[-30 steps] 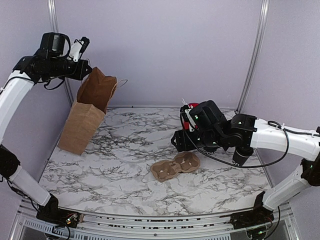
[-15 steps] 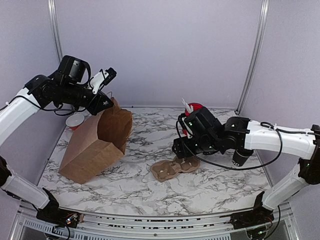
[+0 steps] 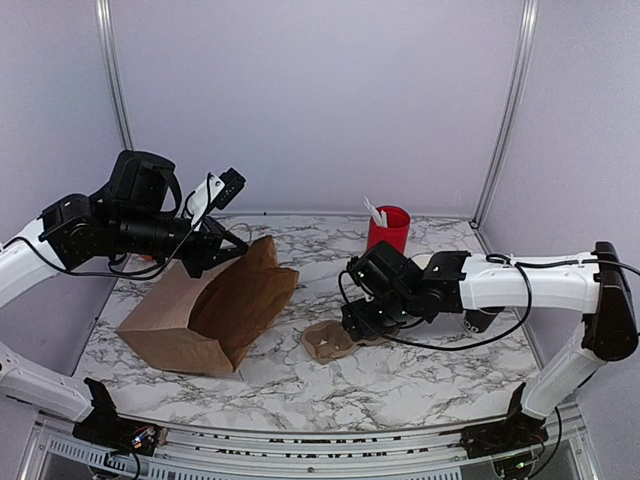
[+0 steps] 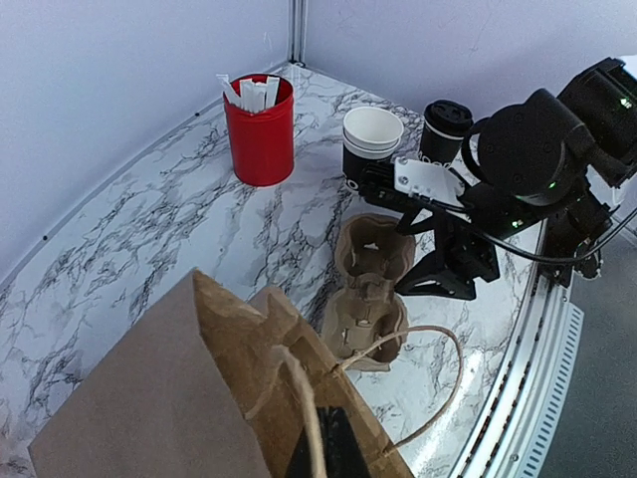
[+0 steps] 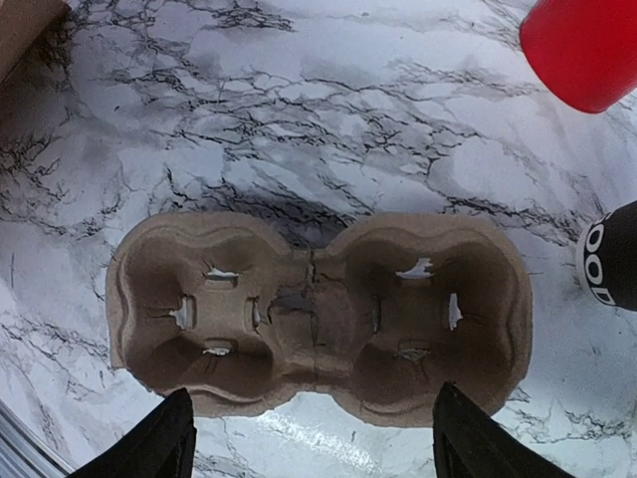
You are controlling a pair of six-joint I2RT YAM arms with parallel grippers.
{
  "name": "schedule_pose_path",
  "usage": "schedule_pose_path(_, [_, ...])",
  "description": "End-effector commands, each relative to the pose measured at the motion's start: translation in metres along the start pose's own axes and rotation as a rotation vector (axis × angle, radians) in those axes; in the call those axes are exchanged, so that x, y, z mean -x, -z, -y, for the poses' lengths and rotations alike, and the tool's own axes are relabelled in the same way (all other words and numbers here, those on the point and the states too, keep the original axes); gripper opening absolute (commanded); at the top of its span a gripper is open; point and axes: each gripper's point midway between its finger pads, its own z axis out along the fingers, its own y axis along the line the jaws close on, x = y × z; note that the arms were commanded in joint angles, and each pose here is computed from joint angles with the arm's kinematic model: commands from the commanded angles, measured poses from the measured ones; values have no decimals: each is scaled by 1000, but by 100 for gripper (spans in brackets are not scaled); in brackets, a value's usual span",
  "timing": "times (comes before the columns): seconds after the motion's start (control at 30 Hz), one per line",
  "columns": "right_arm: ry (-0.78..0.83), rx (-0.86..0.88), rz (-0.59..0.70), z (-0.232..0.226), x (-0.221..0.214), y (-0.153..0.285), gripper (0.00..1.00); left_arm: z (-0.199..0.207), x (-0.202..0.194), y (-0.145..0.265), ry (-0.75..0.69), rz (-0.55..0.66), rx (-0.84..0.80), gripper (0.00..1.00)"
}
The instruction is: Pack the takeout coffee
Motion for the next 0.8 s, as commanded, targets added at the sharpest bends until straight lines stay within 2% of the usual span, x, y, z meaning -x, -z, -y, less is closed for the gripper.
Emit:
schedule_pose_path(0.0, [5, 13, 7, -7, 1, -19, 79, 0, 20, 16, 60, 154, 56, 0])
schedule_pose_path(0.23, [17, 33, 19, -10, 3, -46, 79, -2, 12, 31, 152, 285, 98, 0])
schedule_pose_path(0.77, [82, -4, -16, -8, -4, -85, 73, -8, 8, 40, 209, 334, 132, 0])
